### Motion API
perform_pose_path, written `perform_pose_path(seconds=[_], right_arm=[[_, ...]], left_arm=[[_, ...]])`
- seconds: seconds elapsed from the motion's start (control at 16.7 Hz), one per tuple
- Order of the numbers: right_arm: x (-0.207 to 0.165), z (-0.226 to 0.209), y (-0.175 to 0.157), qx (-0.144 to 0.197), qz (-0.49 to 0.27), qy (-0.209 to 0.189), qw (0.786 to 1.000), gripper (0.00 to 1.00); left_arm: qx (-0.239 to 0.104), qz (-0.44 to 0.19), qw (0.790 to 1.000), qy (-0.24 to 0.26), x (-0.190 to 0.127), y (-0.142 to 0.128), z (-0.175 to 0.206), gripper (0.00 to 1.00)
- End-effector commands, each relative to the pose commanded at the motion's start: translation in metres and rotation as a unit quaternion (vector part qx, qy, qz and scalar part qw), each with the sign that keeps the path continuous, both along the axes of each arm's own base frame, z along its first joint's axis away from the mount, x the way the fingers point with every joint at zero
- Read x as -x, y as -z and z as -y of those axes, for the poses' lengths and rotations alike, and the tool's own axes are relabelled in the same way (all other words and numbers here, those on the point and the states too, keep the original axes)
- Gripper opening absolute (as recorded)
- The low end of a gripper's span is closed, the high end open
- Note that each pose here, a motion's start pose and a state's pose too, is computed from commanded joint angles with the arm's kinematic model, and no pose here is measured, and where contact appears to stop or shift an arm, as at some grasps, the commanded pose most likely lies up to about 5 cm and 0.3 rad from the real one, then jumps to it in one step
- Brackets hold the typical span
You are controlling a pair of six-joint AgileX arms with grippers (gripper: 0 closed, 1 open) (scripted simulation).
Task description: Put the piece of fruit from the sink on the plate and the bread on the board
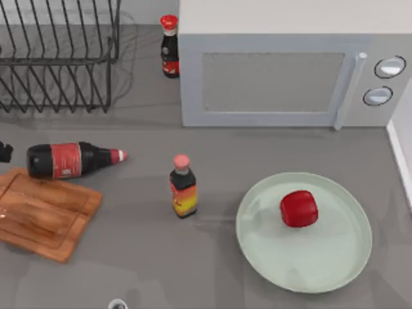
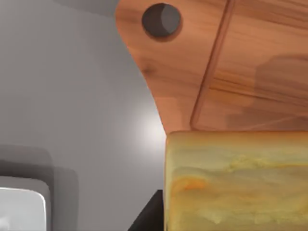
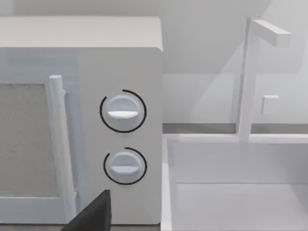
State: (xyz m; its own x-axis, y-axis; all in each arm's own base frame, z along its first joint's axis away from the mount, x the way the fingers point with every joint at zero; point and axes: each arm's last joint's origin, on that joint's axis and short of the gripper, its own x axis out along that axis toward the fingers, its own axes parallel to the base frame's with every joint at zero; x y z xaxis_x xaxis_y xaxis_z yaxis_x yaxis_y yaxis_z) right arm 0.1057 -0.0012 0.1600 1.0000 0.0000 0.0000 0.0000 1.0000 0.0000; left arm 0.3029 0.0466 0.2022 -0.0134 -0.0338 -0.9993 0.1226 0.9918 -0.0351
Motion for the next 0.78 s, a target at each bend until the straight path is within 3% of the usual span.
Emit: perform_pose_path(seconds=[0.24,0.54,0.78], right_arm=[[0.000,0.000,0.000,0.000,0.000,0.000,1.000,1.00],[0.000,0.000,0.000,0.000,0.000,0.000,1.000,1.00],[0.000,0.000,0.000,0.000,0.000,0.000,1.000,1.00]], left_arm=[[-0.003,0.017,1.000,0.000,0.003,-0.029,0.001,0.00],[-0.003,0.015,1.000,-0.005,0.001,-0.025,0.002,0.00],[-0.006,0.016,1.000,-0.025,-0.008,-0.008,0.024,0.00]])
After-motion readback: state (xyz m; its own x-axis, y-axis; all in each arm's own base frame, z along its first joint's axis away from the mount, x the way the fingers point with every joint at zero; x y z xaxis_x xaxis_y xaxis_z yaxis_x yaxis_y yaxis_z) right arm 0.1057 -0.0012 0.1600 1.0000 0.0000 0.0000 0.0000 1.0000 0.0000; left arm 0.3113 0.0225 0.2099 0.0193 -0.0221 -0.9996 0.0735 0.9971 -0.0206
